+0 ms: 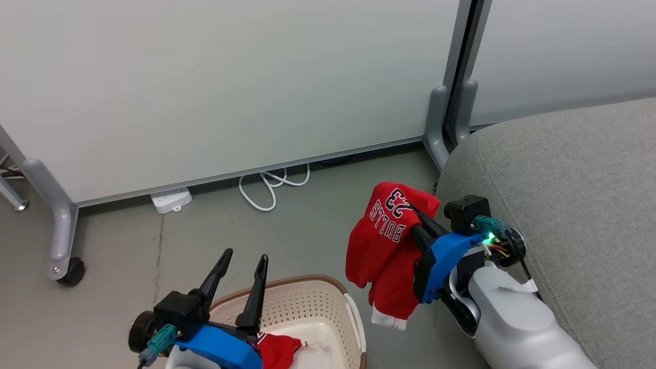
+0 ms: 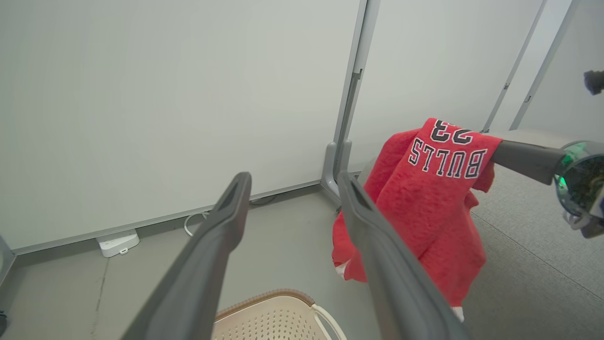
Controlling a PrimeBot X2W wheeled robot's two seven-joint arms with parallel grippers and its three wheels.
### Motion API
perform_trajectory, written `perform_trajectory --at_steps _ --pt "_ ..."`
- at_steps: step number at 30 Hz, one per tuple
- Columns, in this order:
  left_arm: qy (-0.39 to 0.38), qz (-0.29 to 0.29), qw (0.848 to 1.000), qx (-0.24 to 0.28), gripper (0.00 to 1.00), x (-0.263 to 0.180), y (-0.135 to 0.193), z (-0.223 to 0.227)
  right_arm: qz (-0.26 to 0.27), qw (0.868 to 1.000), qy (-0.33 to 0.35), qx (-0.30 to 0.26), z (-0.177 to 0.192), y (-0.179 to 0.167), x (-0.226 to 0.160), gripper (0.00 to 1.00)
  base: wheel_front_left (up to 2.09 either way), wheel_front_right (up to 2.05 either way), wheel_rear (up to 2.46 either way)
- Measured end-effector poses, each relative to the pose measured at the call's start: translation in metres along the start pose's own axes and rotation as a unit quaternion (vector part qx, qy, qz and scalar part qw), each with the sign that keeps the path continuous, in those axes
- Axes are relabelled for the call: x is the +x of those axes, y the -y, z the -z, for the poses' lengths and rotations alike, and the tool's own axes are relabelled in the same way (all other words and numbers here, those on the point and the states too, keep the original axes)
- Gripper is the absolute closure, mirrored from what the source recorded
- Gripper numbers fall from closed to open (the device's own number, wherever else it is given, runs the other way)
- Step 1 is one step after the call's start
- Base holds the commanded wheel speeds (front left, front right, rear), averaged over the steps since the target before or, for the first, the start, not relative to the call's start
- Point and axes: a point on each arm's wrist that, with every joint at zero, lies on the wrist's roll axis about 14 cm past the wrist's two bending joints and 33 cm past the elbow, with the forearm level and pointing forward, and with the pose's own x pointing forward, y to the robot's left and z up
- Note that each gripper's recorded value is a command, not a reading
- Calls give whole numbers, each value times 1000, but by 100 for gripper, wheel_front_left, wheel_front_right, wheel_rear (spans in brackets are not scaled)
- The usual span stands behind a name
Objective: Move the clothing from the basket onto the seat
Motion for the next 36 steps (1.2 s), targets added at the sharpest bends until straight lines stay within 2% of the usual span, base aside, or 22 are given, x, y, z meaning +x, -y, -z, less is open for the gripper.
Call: perform_trajectory --at_steps 8,15,26,36 --pt "-8 4 1000 -1 0 2 2 7 13 1000 0 4 1 9 -4 100 0 0 0" --pt "-15 29 999 1 0 16 14 11 44 999 5 9 -1 32 -15 100 0 0 0" --pt "-26 103 994 0 0 49 57 21 120 993 5 20 4 84 -49 100 0 0 0" --pt "-41 169 985 -1 0 72 94 35 189 981 4 30 10 125 -87 100 0 0 0"
